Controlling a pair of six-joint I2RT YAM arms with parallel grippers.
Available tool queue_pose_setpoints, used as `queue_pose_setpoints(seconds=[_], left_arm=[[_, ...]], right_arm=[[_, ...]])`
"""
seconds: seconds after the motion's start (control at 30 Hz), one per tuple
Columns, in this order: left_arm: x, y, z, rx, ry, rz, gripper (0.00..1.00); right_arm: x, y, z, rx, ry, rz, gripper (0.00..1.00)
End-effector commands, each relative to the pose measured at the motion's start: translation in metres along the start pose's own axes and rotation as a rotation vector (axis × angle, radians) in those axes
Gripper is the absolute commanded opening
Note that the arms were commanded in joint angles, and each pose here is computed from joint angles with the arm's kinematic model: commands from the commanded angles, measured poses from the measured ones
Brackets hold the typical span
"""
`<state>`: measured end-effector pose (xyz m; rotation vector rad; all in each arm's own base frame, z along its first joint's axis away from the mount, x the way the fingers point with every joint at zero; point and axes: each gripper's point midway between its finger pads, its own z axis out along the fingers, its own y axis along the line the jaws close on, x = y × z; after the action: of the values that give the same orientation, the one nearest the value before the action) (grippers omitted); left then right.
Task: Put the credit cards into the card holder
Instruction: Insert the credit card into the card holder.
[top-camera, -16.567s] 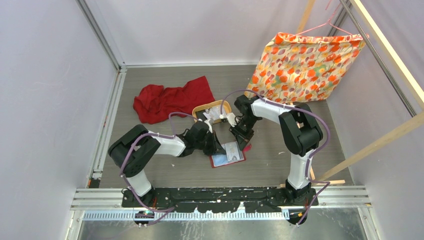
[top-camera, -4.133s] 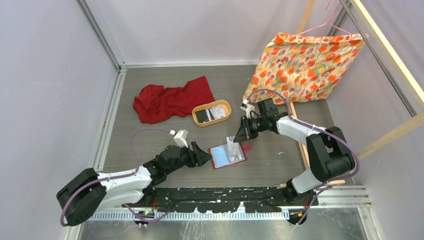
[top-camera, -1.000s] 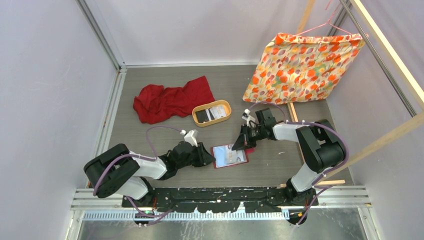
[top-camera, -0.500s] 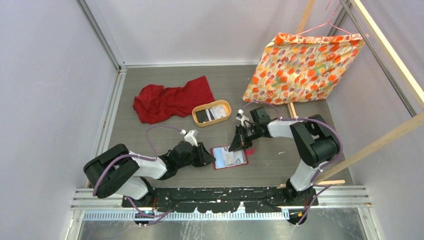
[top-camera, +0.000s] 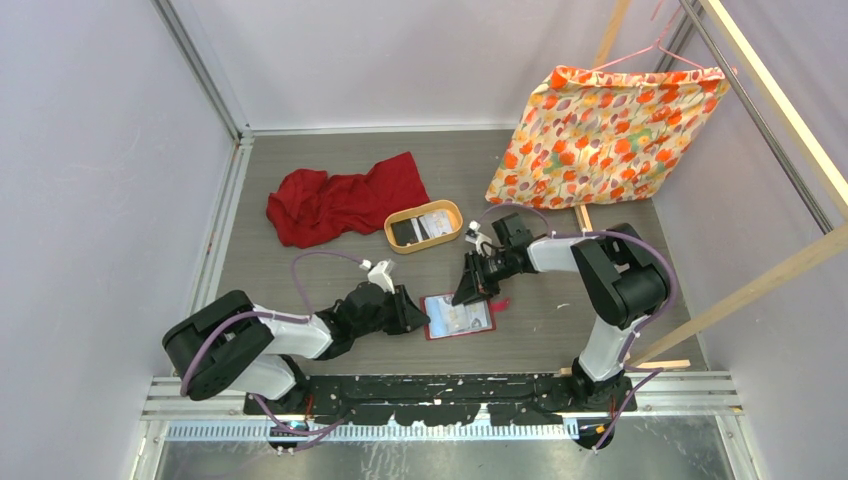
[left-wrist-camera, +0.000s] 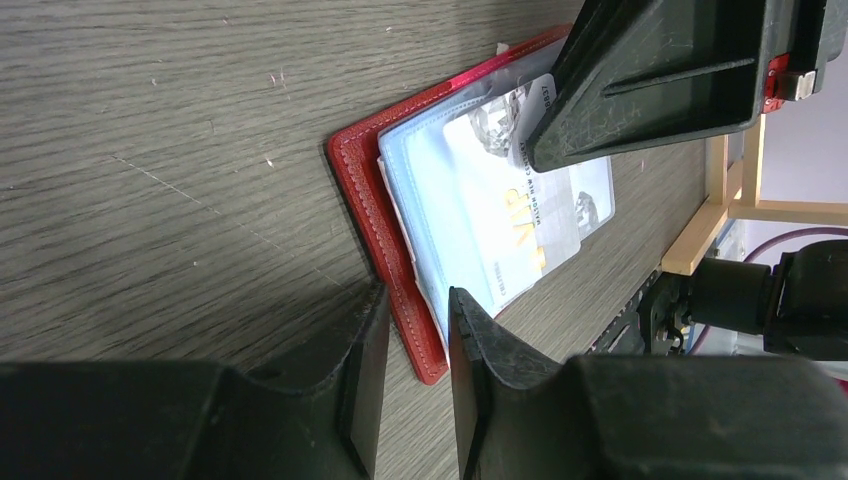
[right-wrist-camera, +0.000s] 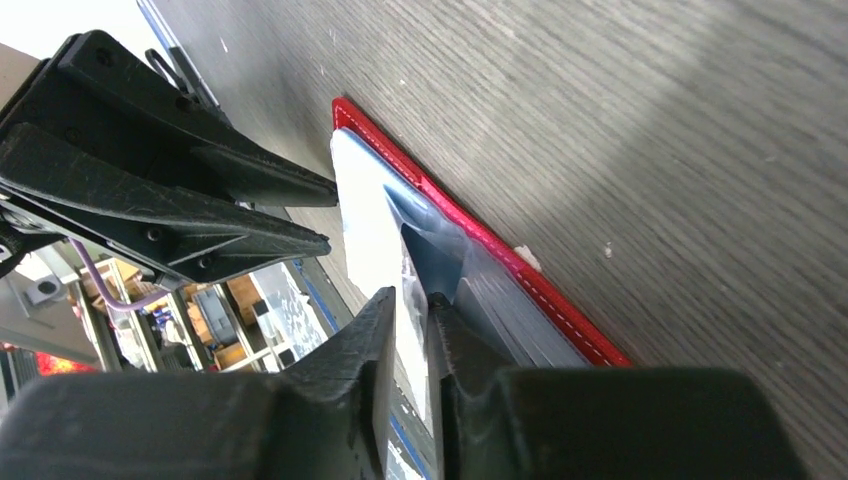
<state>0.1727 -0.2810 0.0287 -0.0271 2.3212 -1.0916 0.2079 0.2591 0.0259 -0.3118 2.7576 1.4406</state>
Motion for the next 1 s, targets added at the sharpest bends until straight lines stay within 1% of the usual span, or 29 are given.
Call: queue_pose_setpoints(seconds=[0.0,0.1,0.53,0.97], left_arm=[[-0.006,-0.005,-0.001,0.008,-0.02,0.01,0.3],[-0.007,-0.007,-0.002,0.012,-0.022,0.01,0.3],[-0.014,-0.013,-0.012,0.019,-0.043,0.022,0.3],[-0.015,-0.015,-0.015,0.022,-0.045,0.026,0.31]], right_arm=[[-0.005,0.006,-0.002,0.015,0.002,-0.032,0.27],[-0.003,0.007,-0.006,0.026,0.007,-0.057,0.32],[-0.003,0.009,-0.019,0.105,0.029,-0.15,0.44],[0.005,0.011,-0.018,0.178,0.086,-0.215,0.43]])
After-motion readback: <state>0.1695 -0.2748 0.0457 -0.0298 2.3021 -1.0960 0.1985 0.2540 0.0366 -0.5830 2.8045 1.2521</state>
